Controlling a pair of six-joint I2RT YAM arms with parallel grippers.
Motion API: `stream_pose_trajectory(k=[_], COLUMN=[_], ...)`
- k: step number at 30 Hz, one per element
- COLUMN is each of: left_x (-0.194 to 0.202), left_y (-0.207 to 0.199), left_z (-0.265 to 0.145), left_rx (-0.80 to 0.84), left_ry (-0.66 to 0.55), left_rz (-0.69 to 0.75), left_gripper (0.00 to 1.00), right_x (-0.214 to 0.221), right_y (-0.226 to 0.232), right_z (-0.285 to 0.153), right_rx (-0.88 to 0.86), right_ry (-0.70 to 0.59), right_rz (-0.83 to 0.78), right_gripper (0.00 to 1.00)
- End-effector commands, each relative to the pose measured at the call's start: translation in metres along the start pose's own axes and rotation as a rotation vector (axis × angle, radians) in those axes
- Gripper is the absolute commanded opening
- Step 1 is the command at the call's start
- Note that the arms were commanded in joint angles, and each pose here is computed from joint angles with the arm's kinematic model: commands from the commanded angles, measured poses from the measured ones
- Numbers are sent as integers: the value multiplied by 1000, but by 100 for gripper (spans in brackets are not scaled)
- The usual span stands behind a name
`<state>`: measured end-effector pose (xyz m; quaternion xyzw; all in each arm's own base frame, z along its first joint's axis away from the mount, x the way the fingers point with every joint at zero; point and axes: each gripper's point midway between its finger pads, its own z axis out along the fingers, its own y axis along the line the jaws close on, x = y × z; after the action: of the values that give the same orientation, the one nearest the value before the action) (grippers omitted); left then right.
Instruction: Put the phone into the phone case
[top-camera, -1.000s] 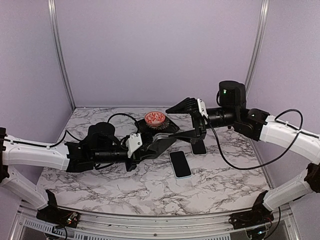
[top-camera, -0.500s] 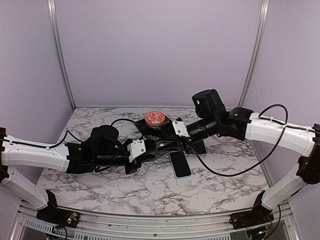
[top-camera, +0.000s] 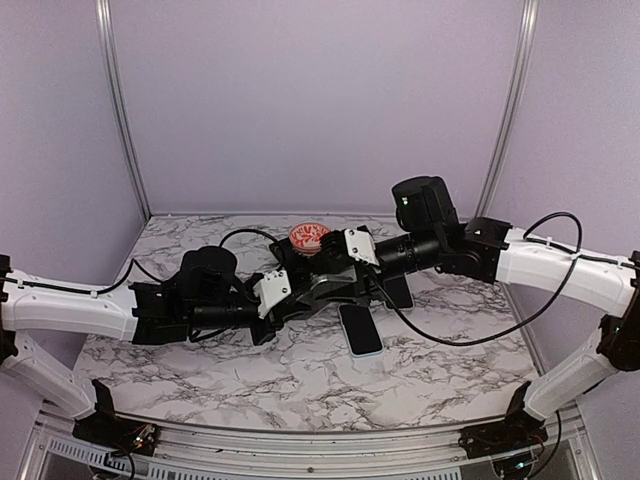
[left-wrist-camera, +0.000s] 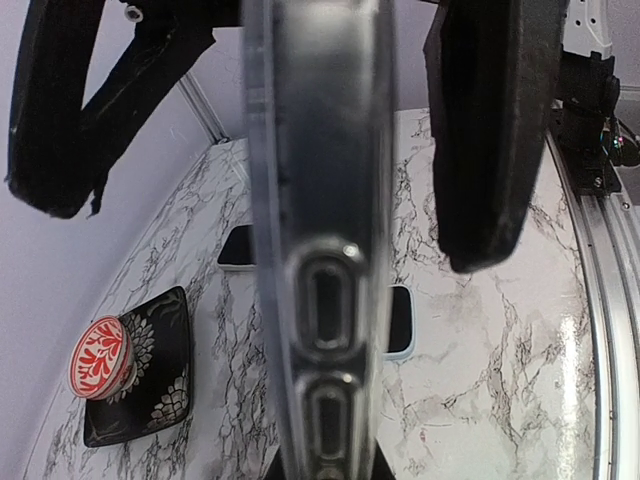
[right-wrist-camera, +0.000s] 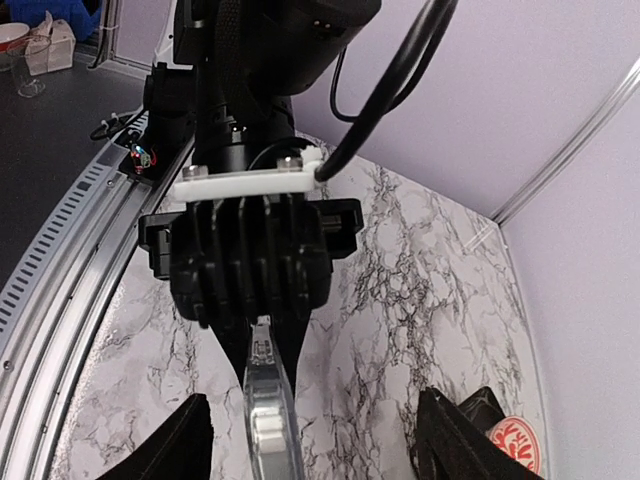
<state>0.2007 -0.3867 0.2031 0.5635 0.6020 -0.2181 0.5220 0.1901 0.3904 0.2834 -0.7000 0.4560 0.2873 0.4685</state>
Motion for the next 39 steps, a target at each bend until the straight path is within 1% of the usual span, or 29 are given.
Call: stream_pose_trajectory(k=[1,4,5,7,8,10,12,13,17,19,20,22,24,25,26,28,29,30,31,34,35,36,37,38,39], left_x=[-73,-92,-97,-102,-104,-106,-105,-105,-106,-110,-112,-115,-119,-120,-121,-123,-123,-123,-123,-119,-117,-112,-106,-97,-88], left_y=[20,5,1,-3,-5,-7,-7,-7,-5,-2,0,2,3,3,2,2,2,2,1,4,7,13,20,29,40], left_z=[-25,-33,-36,-40,-41,-41,-39,-39,-40,-41,-41,-42,-43,-44,-43,-43,-43,-43,-43,-44,-44,-44,-44,-43,-43], left_rx=[-21,86,113,142,153,166,167,168,163,152,146,140,146,149,160,170,173,177,180,176,163,134,89,29,-39], left_ry=[-207,-294,-321,-372,-388,-398,-396,-394,-398,-413,-425,-445,-468,-479,-484,-493,-495,-496,-496,-490,-486,-478,-465,-443,-420], left_rz=[-125,-177,-188,-202,-205,-207,-211,-214,-235,-255,-265,-286,-306,-305,-326,-342,-343,-343,-343,-357,-367,-382,-401,-425,-445], left_gripper=[0,0,0,0,0,0,0,0,0,0,0,0,0,0,0,0,0,0,0,0,4,28,50,69,82], right_x=[-21,-37,-37,-43,-44,-48,-51,-52,-52,-50,-49,-49,-49,-49,-51,-51,-51,-51,-53,-54,-52,-48,-41,-35,-27], right_y=[-24,-17,-14,-11,-10,-8,-5,-3,-2,-7,-8,-10,-12,-13,-11,-7,-6,-6,-6,-8,-13,-20,-28,-35,-43], right_z=[-30,-51,-53,-55,-55,-54,-54,-55,-54,-51,-49,-44,-41,-40,-40,-40,-40,-40,-40,-43,-44,-44,-43,-43,-43], right_rx=[138,91,81,72,57,28,-4,-13,-17,-6,-12,-37,-45,-48,-57,-68,-69,-71,-74,-66,-50,-32,-11,7,26], right_ry=[-120,-298,-332,-383,-393,-415,-426,-432,-438,-441,-446,-453,-454,-462,-474,-491,-495,-496,-499,-498,-488,-470,-448,-427,-406], right_rz=[57,91,101,109,124,134,135,137,153,194,221,275,314,327,331,327,322,321,335,362,384,418,457,496,540], right_gripper=[71,73,71,65,58,36,3,0,0,35,41,43,43,40,35,21,10,2,0,0,0,0,0,0,0])
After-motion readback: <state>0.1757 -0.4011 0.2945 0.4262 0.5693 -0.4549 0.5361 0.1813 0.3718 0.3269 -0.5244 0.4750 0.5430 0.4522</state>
